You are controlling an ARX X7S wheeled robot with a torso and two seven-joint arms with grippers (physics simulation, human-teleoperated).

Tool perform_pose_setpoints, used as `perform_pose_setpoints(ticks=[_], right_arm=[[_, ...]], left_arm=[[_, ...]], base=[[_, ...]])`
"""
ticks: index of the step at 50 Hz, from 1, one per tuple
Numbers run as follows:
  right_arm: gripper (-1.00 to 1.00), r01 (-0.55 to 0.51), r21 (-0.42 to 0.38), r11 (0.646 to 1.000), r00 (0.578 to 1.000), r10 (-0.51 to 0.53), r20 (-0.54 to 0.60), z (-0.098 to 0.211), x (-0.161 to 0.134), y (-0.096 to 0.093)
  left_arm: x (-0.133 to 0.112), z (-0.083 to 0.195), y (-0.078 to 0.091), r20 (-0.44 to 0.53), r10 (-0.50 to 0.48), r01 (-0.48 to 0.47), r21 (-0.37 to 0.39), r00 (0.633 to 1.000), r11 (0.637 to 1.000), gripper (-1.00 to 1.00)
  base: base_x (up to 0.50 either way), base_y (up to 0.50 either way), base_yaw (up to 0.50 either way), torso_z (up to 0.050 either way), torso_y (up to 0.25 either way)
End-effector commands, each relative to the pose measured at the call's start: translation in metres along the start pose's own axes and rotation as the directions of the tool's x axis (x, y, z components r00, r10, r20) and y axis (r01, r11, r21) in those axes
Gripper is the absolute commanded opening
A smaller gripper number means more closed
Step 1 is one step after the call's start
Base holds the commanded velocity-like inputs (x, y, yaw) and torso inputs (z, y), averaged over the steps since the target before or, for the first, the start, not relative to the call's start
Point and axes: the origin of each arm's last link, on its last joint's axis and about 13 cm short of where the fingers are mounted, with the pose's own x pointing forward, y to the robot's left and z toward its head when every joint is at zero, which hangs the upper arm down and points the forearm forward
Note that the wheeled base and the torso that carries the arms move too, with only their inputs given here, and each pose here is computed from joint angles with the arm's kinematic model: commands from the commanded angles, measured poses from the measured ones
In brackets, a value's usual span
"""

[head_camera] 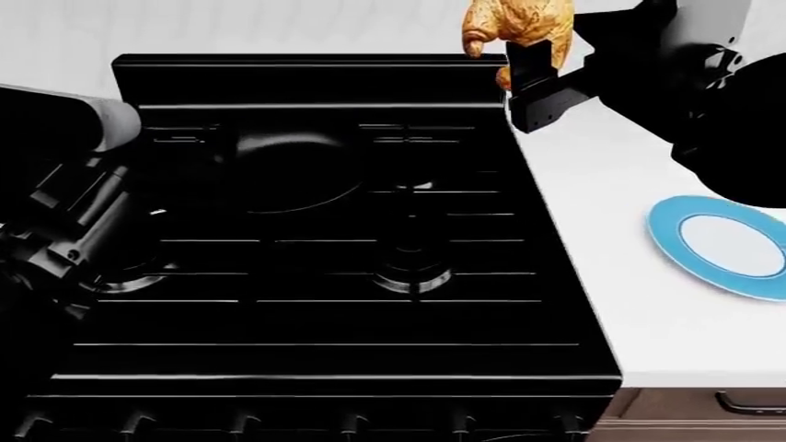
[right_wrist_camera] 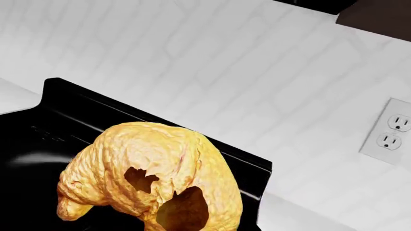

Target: Pick the croissant and place it on the pan. Then turn on the stove to warm the croissant.

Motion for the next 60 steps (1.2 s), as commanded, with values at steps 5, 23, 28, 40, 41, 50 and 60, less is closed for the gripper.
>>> perform_pose_setpoints(ticks=[5,23,28,40,41,50,60], right_arm=[[-1.0,-0.009,-0.026,1.0,1.0,0.009,0.001,0.001,-0.001,0.0],[-1.0,-0.024,-0.042,0.999,1.0,0.024,-0.005,-0.002,0.003,0.002],[-1.0,-0.027,-0.044,0.999,1.0,0.027,-0.007,-0.002,0.003,0.003],[-1.0,-0.062,-0.02,0.998,0.997,0.06,-0.052,0.002,0.004,0.006],[-1.0,-0.067,-0.019,0.998,0.996,0.066,-0.061,0.003,0.005,0.007],[-1.0,-0.117,0.004,0.993,0.981,0.117,-0.156,0.018,0.023,0.005],[-1.0,-0.139,0.043,0.989,0.954,0.145,-0.263,0.031,0.044,0.002]], left_arm=[[-0.002,0.001,0.0,-0.002,0.003,-0.003,-0.006,1.0,1.0,1.0],[-0.003,0.001,0.0,0.0,0.005,-0.005,-0.001,1.0,1.0,1.0],[-0.003,0.0,0.0,0.0,0.003,-0.003,-0.003,1.0,1.0,1.0],[-0.005,0.002,0.001,0.01,0.004,-0.003,-0.009,1.0,1.0,1.0],[-0.005,0.002,0.001,0.011,0.003,-0.003,-0.009,1.0,1.0,1.0],[-0.004,0.002,0.004,0.028,0.004,-0.003,-0.024,1.0,1.0,1.0],[-0.007,0.0,0.008,0.042,0.008,-0.005,-0.055,0.999,0.998,1.0]], base=[[0.12,0.5,0.0,0.0,0.0],[0.12,0.5,0.0,0.0,0.0],[0.12,0.5,0.0,0.0,0.0],[0.05,0.21,0.0,0.0,0.0],[0.0,0.0,0.0,0.0,0.0],[0.0,0.0,0.0,0.0,0.0],[0.0,0.0,0.0,0.0,0.0]])
